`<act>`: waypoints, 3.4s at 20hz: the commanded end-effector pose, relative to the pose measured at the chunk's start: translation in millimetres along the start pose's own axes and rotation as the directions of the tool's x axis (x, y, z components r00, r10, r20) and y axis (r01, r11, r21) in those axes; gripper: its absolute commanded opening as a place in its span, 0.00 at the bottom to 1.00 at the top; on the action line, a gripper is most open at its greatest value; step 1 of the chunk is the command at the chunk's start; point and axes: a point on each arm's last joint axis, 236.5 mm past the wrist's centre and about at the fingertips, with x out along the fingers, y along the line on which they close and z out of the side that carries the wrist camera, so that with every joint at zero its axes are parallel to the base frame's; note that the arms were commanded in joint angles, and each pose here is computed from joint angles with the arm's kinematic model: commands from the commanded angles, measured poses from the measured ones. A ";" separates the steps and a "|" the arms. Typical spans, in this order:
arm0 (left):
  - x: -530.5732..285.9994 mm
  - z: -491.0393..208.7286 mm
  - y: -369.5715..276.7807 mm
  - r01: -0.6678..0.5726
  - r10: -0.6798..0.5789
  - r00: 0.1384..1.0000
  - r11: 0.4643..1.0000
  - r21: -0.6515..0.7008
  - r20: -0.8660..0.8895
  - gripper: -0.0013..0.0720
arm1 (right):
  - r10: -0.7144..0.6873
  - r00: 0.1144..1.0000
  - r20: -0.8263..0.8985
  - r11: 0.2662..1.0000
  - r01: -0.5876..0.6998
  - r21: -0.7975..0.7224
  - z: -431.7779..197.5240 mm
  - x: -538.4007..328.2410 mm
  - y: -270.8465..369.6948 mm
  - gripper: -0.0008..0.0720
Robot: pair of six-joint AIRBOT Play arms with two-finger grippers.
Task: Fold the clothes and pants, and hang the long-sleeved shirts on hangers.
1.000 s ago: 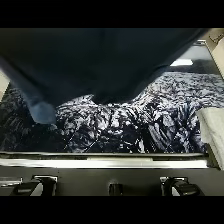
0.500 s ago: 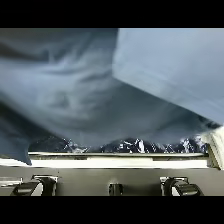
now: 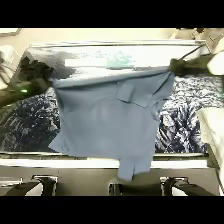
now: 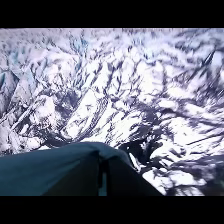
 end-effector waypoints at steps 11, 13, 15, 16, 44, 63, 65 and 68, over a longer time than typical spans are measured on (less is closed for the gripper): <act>32.2 -60.3 63.6 0.009 -0.113 0.930 0.958 -0.287 -0.348 0.84 | 0.124 0.947 -0.297 0.931 -0.008 0.364 -51.4 93.4 -42.0 0.65; -22.5 -78.9 127.0 -0.225 0.065 0.849 0.942 -0.248 -0.524 0.84 | 0.032 0.893 -0.449 0.959 0.099 0.265 -79.4 48.0 -104.2 0.69; -92.2 -121.6 190.8 -0.463 0.208 0.677 0.866 -0.189 -0.706 0.80 | -0.114 0.779 -0.617 0.937 0.291 0.195 -119.9 4.1 -168.8 0.69; -111.6 -141.0 202.4 -0.492 0.189 0.631 0.848 -0.200 -0.752 0.72 | -0.128 0.738 -0.663 0.929 0.324 0.181 -133.5 -9.9 -184.5 0.69; -52.4 -279.4 156.9 -0.213 -0.162 0.591 0.913 -0.347 -0.790 0.05 | 0.150 0.582 -0.800 0.926 0.202 0.320 -221.6 -0.5 -146.6 0.69; -60.5 -221.4 134.1 -0.212 -0.068 0.740 0.921 -0.327 -0.670 0.04 | 0.386 0.626 -0.678 0.897 -0.083 0.434 -292.3 96.0 -24.0 0.06; -59.9 -180.6 123.1 -0.162 -0.044 0.809 0.942 -0.295 -0.586 0.04 | 0.368 0.690 -0.623 0.920 -0.172 0.353 -243.5 81.5 -20.3 0.06; -87.1 -54.9 81.1 -0.120 0.079 0.953 0.985 -0.123 -0.294 0.04 | 0.316 0.898 -0.306 0.947 -0.280 0.155 -93.2 27.0 -15.3 0.06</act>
